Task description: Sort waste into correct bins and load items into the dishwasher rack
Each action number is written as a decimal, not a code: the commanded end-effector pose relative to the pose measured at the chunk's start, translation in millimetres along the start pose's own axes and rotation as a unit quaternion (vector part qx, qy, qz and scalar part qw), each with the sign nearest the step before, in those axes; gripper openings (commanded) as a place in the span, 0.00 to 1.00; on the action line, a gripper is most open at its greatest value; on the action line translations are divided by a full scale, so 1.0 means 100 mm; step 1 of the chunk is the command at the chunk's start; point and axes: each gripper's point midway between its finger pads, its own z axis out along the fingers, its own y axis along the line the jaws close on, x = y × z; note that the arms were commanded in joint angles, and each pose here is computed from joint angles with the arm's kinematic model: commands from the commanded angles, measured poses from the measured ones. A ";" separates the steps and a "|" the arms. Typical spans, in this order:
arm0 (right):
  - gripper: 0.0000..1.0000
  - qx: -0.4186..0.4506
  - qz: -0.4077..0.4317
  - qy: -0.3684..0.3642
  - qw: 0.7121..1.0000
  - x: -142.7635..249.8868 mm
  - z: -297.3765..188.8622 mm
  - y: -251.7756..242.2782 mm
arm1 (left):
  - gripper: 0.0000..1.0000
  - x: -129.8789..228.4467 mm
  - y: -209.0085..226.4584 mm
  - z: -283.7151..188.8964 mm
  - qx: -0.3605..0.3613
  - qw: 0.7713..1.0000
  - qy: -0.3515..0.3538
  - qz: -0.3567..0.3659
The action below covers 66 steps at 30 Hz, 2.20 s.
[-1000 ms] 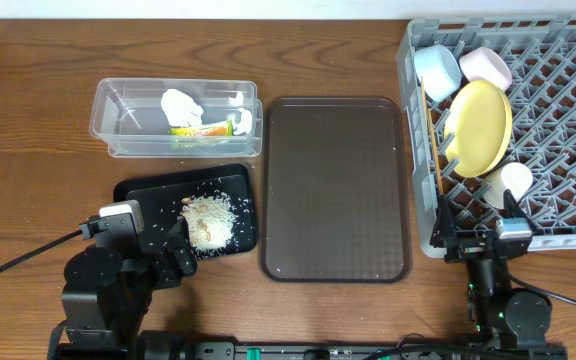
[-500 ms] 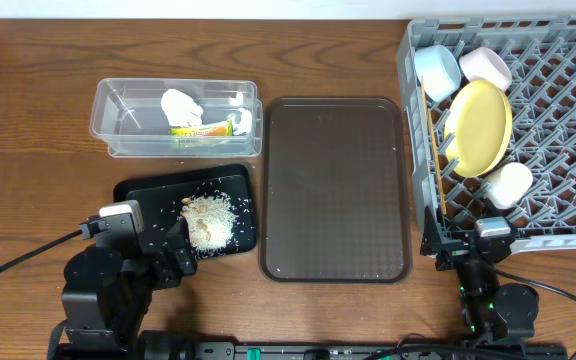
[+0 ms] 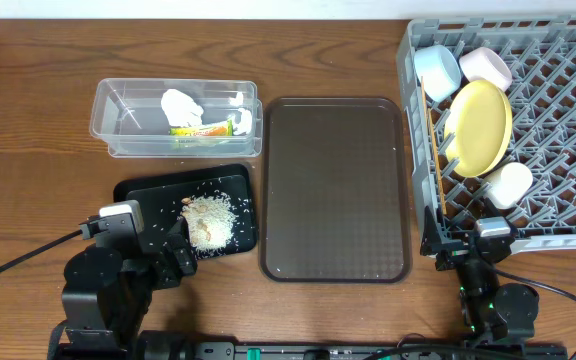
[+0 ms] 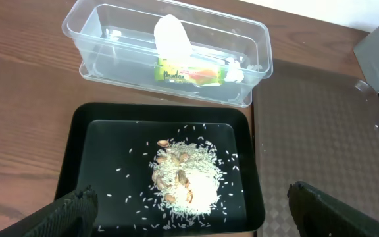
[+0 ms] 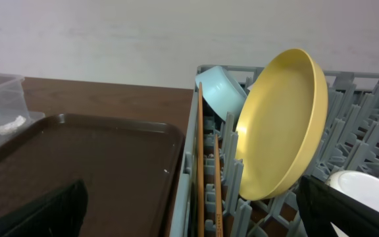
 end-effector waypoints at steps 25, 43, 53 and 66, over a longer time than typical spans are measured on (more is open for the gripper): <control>0.99 -0.002 -0.003 -0.001 1.000 0.00 0.00 0.00 | 0.95 0.28 0.07 0.69 0.040 0.983 -0.179 0.028; 0.99 -0.002 -0.003 -0.001 1.000 0.00 0.00 0.00 | 0.95 0.45 0.08 0.96 0.042 0.969 -0.223 0.100; 0.99 -0.002 -0.003 -0.001 1.000 0.00 0.00 0.00 | 0.95 0.45 0.08 0.96 0.042 0.969 -0.222 0.100; 0.99 -0.002 -0.003 -0.001 1.000 0.00 0.00 0.00 | 0.95 0.45 0.08 0.96 0.042 0.969 -0.222 0.100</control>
